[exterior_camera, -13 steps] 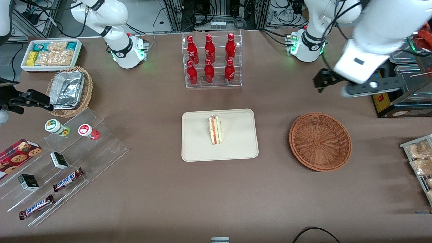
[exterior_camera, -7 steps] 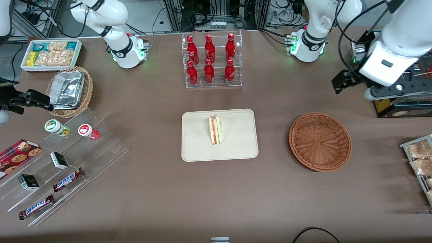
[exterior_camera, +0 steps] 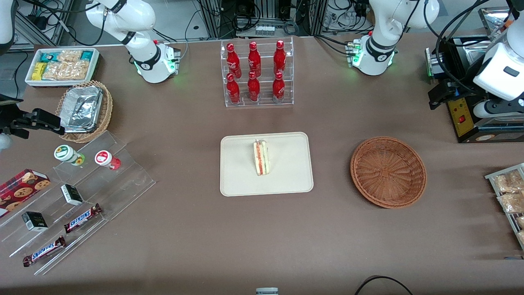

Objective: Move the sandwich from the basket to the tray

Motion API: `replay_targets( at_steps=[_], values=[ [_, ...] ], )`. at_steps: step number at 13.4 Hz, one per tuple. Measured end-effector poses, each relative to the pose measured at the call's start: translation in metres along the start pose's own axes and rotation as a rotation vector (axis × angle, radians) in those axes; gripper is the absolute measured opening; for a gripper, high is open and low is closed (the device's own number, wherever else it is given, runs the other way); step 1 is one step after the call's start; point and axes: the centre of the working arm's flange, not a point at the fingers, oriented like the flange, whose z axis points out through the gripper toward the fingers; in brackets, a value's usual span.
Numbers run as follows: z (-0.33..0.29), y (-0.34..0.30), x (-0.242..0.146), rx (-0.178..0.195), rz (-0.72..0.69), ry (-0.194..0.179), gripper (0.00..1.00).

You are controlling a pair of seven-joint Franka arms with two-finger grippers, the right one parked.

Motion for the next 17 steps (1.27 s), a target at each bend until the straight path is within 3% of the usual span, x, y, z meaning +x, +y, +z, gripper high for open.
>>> replay_targets(
  at_steps=[6,17],
  values=[
    [-0.002,0.004,-0.002,-0.031,0.021,-0.003,1.00],
    [-0.005,-0.006,-0.023,-0.028,0.051,-0.003,1.00]
  ],
)
